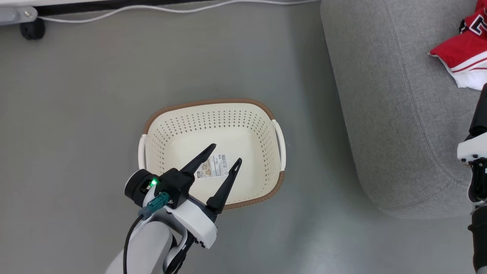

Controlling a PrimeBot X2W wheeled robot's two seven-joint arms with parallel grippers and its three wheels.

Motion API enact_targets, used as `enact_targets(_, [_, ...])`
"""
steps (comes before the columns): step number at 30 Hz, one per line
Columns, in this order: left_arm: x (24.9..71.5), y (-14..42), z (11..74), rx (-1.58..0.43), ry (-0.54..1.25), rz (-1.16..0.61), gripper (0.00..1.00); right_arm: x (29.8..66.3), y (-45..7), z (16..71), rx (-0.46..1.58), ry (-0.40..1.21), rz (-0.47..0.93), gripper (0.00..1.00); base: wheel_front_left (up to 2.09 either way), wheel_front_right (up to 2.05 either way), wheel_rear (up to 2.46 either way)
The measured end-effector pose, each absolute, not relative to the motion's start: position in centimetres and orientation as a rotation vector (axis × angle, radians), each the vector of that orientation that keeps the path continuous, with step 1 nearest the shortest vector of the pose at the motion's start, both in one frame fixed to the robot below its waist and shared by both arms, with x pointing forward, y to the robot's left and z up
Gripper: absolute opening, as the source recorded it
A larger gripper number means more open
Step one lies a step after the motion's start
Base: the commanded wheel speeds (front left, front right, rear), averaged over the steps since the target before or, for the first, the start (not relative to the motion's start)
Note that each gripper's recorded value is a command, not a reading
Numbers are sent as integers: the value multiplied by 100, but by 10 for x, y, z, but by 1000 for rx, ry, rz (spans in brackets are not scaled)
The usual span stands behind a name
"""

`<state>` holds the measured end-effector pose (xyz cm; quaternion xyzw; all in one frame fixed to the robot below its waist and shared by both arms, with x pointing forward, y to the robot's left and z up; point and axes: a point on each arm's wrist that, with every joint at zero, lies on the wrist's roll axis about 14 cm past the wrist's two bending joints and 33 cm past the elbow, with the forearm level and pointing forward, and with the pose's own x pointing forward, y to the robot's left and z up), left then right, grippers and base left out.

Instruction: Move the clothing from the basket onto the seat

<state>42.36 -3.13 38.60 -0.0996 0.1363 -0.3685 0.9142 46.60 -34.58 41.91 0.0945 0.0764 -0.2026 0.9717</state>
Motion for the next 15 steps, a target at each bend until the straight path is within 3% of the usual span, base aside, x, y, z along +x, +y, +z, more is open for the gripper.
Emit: enact_targets(15, [416, 71, 424, -212, 201, -384, 100, 493, -224, 482, 200, 20, -31, 100, 0, 0, 0])
